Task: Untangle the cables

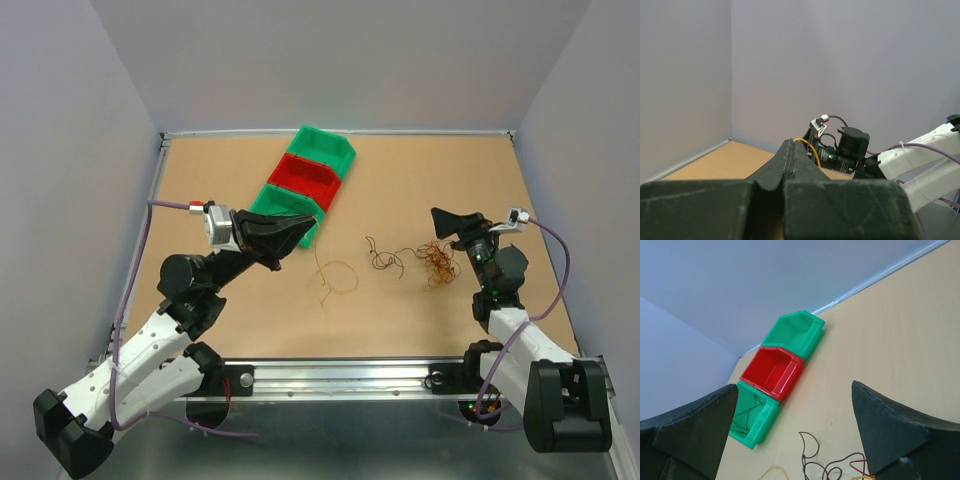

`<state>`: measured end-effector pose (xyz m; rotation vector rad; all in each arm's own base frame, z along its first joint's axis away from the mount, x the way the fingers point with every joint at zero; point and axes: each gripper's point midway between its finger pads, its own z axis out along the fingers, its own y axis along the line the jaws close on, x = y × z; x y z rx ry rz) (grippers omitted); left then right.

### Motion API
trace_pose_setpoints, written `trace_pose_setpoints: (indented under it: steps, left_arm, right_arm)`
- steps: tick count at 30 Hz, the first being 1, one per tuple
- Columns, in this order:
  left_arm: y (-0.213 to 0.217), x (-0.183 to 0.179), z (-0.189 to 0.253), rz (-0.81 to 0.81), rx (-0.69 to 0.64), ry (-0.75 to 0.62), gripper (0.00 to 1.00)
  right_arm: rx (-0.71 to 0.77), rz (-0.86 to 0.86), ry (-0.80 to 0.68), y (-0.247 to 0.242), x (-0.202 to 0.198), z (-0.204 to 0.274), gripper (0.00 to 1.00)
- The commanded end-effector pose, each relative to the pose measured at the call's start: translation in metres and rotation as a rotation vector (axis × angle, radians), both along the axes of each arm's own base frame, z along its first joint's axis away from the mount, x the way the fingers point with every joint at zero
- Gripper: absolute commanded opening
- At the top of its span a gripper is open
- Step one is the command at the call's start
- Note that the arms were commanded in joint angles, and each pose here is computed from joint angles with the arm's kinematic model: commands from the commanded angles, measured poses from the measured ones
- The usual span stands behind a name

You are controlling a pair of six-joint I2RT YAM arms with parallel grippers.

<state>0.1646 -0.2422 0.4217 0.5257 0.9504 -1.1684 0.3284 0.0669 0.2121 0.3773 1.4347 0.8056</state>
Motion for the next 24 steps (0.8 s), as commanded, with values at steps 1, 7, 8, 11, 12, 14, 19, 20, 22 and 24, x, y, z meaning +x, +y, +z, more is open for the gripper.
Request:
trace_pose_setpoints:
  steps: [1,7,8,11,12,14,19,20,22,24]
  left_arm:
    - [0.002,-0.009,0.023,-0.021,-0.031,-0.074,0.00]
    - [0.001,-0.001,0.024,0.007,-0.014,-0.058,0.00]
    - [0.003,0.001,0.026,0.023,-0.029,-0.053,0.00]
    - [0.004,-0.007,0.027,-0.002,-0.025,-0.078,0.00]
    - [0.003,-0.010,0.025,-0.014,-0.018,-0.087,0.00]
    - [0.000,-0.013,0.023,-0.027,0.001,-0.108,0.00]
    - [-0.003,-0.009,0.021,-0.015,0.030,-0.126,0.00]
    - [-0.002,-0.007,0.020,-0.001,0.034,-0.126,0.00]
    - [0.000,-0.002,0.015,0.035,0.041,-0.133,0.00]
    - [0.006,0.012,0.014,0.120,0.027,-0.128,0.00]
  right_arm:
    - [-0.002,0.020,-0.078,0.003,-0.009,0.016,1.00]
    - [0.001,0.015,-0.087,0.002,-0.012,0.017,1.00]
    - [0.000,0.016,-0.087,0.002,-0.012,0.017,1.00]
    - [-0.002,0.030,-0.088,0.004,-0.012,0.018,1.00]
    - [-0.002,0.034,-0.088,0.005,-0.012,0.017,1.00]
    - [0.000,0.043,-0.091,0.006,-0.013,0.018,1.00]
    - [-0.043,0.128,-0.119,0.021,-0.017,0.022,1.00]
    - [-0.057,0.156,-0.124,0.025,-0.017,0.023,1.00]
    - [-0.112,0.246,-0.138,0.041,-0.022,0.022,0.99]
    - [-0.180,0.354,-0.163,0.064,-0.026,0.021,0.99]
